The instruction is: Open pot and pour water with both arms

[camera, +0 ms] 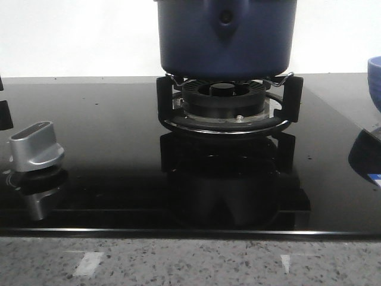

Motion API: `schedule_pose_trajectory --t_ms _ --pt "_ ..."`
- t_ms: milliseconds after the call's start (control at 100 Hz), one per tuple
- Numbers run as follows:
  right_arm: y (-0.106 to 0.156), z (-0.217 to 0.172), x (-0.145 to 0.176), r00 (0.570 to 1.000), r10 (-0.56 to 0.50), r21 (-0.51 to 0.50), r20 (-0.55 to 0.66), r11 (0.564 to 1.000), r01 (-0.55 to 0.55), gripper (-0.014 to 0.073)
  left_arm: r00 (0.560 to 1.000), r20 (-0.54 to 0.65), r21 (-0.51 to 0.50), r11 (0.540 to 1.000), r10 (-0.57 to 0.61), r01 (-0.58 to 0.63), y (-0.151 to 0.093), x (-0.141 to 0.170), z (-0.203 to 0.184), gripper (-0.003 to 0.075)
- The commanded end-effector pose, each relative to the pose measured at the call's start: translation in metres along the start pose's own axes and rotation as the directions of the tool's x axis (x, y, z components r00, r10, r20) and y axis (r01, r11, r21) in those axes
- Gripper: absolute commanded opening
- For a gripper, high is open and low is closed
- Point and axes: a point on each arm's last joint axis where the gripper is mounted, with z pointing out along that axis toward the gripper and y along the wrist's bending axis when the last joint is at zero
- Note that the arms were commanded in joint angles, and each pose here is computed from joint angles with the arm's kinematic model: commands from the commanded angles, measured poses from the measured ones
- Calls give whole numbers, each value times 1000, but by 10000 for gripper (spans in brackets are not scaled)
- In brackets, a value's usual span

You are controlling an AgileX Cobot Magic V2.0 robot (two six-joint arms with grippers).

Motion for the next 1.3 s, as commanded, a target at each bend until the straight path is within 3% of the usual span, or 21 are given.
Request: schedule_pose_trajectory --t_ms 0,480,1290 --pt "2 -2 -15 997 -13 6 77 1000 13 311 993 109 10 999 -49 48 -1 -24 -1 575" --pt "2 -2 -15 997 -13 6 77 1000 13 311 994 88 -35 997 -59 62 19 -19 23 575" --pt "2 -2 -15 997 -13 6 77 1000 13 311 991 86 -3 995 -104 104 34 -9 50 575"
